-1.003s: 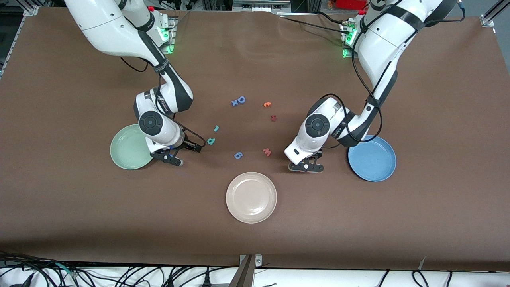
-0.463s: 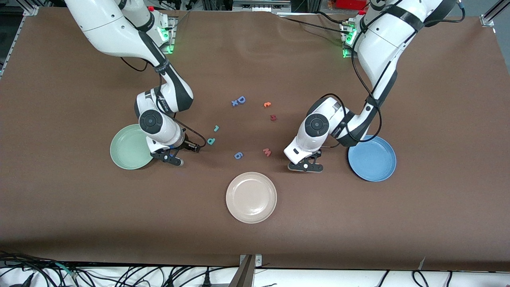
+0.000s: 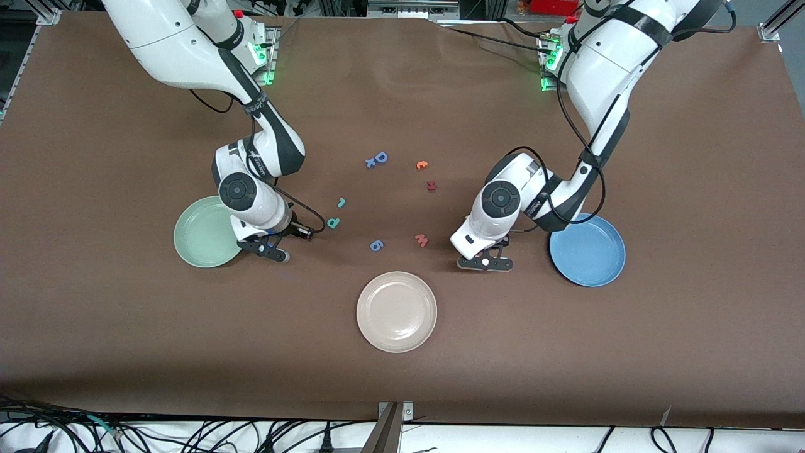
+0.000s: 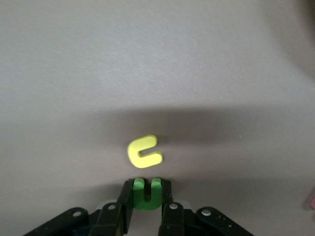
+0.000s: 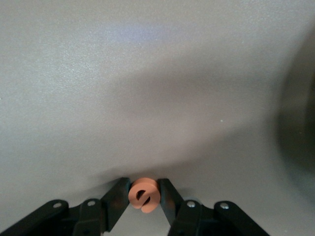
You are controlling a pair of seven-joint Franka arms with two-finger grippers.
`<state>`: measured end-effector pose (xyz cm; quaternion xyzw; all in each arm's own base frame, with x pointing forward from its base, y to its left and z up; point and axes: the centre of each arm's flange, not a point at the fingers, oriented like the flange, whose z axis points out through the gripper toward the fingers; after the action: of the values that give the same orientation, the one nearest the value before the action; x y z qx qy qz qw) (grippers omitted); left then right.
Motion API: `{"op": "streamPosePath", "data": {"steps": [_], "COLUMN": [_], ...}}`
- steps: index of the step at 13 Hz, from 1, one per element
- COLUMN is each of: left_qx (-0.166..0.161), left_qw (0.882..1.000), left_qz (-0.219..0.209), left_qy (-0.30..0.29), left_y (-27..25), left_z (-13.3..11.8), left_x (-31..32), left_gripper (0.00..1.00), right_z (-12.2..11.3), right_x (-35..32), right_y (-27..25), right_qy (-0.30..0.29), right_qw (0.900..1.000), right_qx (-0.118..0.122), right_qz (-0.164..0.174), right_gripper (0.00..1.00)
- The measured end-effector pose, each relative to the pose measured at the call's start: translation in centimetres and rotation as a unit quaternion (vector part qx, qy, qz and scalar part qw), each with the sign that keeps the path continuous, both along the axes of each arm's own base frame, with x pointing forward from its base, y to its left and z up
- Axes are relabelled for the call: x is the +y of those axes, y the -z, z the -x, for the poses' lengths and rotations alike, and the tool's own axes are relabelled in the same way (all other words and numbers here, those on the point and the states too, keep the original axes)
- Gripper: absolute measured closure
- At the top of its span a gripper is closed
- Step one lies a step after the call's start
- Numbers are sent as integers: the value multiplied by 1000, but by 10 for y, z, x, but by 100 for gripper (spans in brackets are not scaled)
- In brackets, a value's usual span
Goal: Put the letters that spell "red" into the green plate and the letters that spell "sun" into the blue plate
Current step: 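Place the u and e on blue and green plates with both grippers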
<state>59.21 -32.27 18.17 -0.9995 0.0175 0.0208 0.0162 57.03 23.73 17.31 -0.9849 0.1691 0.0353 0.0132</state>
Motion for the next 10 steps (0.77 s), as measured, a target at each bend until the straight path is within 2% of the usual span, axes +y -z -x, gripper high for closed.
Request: {"op": "streamPosePath", "data": {"steps": [2, 5, 7, 10], "left_qx": [11, 44, 74, 102], "left_qw": [1000, 998, 995, 992], "left_qz": [-17, -42, -57, -51], "left_qy": [-6, 18, 25, 53], "left_y": [-26, -62, -69, -64], "left_z": [-7, -17, -24, -39], "left_x": [14, 52, 92, 159], "left_gripper": [74, 74, 74, 74], "right_z": [0, -2, -6, -17], "right_x": [0, -3, -12, -39], "right_y": [0, -6, -18, -44], "right_qy": [0, -1, -2, -23], "right_qw": [1000, 1000, 1000, 999], "right_qx": [0, 1, 15, 33], "right_qz": [0, 2, 12, 28], "right_gripper": [66, 67, 71, 71]}}
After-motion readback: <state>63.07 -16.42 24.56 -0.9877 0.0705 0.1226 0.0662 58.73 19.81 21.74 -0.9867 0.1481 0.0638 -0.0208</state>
